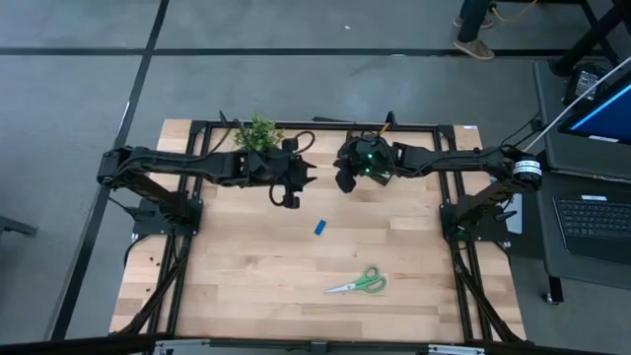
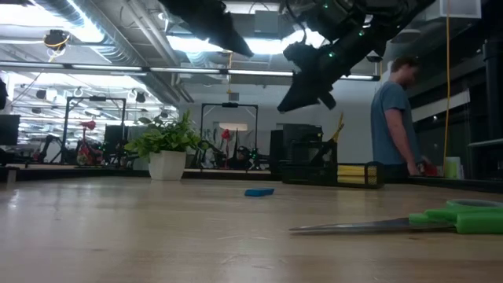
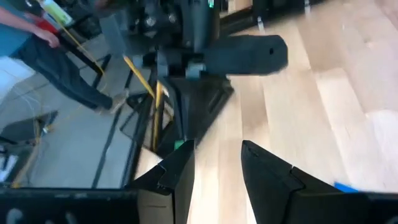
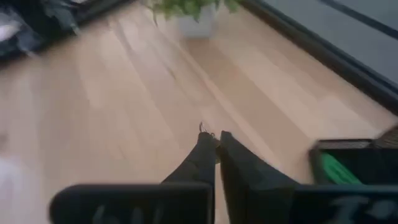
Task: Pick and place office supplies into organizer
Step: Put the brown binder clip into the black desk organizer
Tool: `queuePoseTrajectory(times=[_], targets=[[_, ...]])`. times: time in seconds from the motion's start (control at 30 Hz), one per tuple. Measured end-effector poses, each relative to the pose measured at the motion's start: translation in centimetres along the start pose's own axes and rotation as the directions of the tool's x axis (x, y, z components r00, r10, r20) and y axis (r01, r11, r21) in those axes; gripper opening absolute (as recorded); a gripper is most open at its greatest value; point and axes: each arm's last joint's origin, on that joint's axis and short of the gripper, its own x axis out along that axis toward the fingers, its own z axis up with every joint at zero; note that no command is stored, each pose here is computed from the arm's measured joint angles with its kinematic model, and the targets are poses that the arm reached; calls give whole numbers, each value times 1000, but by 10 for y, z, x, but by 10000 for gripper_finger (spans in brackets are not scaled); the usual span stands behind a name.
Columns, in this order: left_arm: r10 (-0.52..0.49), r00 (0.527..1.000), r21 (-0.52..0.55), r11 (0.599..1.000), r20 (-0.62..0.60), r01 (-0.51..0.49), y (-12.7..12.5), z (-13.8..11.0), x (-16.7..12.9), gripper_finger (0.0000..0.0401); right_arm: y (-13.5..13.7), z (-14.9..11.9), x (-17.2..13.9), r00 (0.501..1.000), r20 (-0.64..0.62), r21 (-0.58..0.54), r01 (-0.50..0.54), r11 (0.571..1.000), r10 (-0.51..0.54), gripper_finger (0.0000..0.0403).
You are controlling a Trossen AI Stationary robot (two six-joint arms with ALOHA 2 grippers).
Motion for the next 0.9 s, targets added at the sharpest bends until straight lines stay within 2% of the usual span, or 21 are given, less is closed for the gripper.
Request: queuePoseTrajectory(times=[0.13, 0.27, 0.5, 0.67, 0.9], targets=[[-7, 1000, -16, 1000, -15, 7, 0, -2, -2, 125, -6, -4, 0, 993, -22, -95, 114, 989, -117, 11], [-10, 1000, -23, 1000, -21, 10, 0, -2, -1, 125, -11, -6, -1, 969, -18, -142, 242, 960, -247, 11], [-13, 1000, -47, 999, -26, 11, -1, -3, 0, 123, -16, -11, -1, 958, -56, -172, 267, 948, -280, 11], [-12, 1000, -51, 999, -26, 11, -1, -3, 0, 123, -31, -26, 4, 945, -84, -153, 301, 941, -316, 11], [-14, 1000, -67, 998, -25, 13, -2, -3, 0, 123, -47, -43, 9, 945, -30, -112, 321, 941, -326, 12]])
